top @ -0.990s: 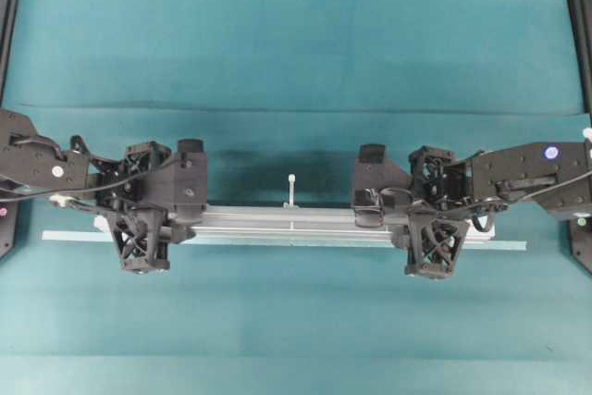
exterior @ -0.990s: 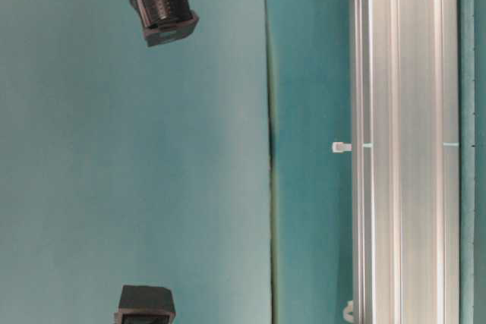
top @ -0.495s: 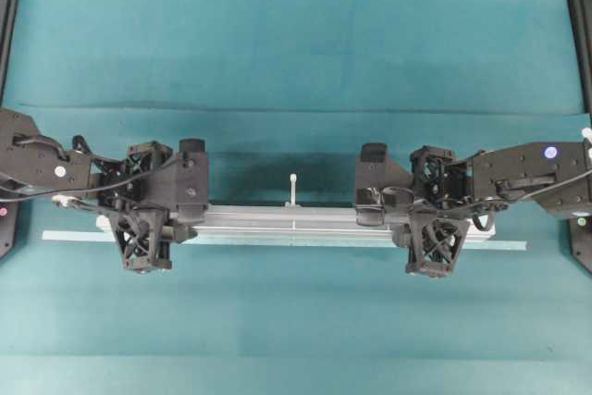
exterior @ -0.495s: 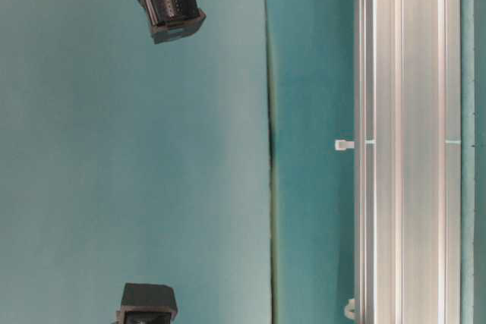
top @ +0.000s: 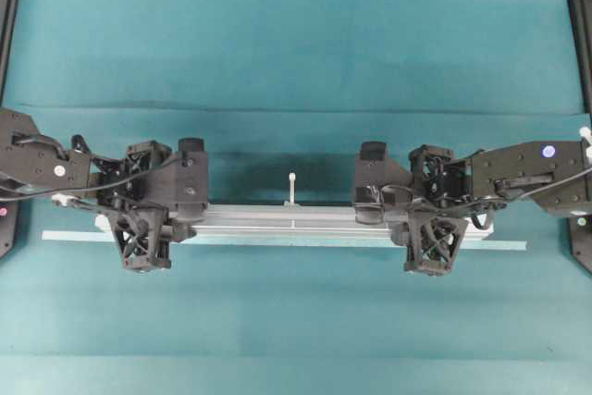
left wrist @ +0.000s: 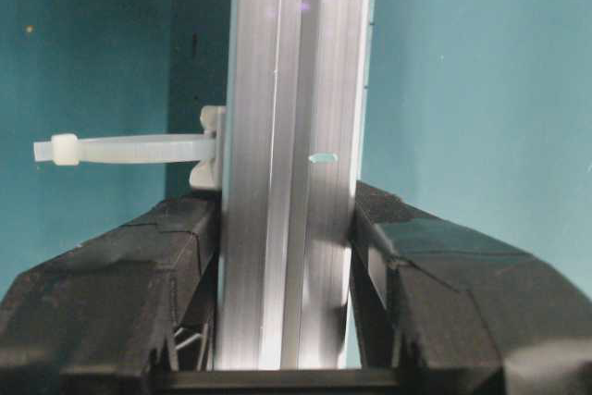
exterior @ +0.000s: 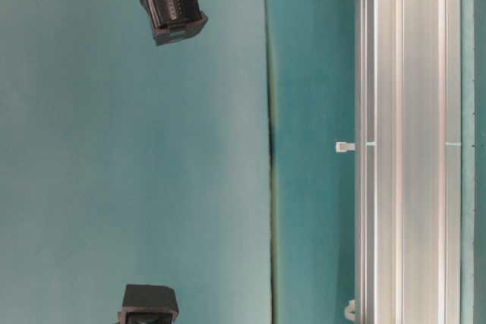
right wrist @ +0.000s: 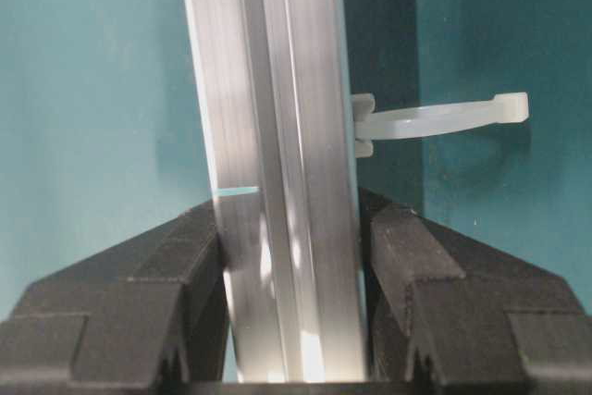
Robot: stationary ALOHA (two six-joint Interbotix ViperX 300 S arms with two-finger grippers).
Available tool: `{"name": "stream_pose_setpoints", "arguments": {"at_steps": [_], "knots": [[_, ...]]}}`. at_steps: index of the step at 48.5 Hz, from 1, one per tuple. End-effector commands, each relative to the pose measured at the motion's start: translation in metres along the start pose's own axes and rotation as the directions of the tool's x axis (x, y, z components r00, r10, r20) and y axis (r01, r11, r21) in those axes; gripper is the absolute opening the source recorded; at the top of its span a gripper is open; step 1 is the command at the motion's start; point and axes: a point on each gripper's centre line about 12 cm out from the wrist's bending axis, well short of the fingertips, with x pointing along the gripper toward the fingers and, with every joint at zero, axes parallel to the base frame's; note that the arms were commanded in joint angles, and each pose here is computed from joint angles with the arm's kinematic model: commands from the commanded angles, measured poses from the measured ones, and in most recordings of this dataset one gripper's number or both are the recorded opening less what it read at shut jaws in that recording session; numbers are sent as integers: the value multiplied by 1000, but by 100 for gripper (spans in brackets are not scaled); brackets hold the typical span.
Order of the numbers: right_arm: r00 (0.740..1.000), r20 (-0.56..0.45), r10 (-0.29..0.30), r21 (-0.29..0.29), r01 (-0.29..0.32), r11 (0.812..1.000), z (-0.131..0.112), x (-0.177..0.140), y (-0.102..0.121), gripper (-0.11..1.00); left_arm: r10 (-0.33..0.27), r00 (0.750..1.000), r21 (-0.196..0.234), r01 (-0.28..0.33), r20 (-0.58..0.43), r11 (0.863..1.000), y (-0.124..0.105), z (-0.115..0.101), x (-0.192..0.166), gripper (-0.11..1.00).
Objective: Lift the large metal rail with both hands.
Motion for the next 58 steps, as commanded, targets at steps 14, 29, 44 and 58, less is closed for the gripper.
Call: {"name": "stream_pose_setpoints", "arguments": {"at_steps": [14, 29, 44, 58], "knots": [[1000, -1, -3, 12, 3, 1000, 1, 5, -3, 38, 3, 1000, -6, -3, -12, 1000, 2, -3, 1, 36], [999, 34, -2, 18, 1, 1000, 4, 5, -3, 38, -3, 1000, 15, 3, 0, 1000, -2, -2, 0, 36], [999, 35, -2, 18, 2, 1000, 4, 5, -3, 38, -2, 1000, 15, 2, 8, 1000, -1, -3, 0, 36], [1000, 21, -1, 36, 1, 999, 2, 5, -4, 41, -3, 1000, 9, 3, 14, 1000, -1, 0, -1, 36]]}}
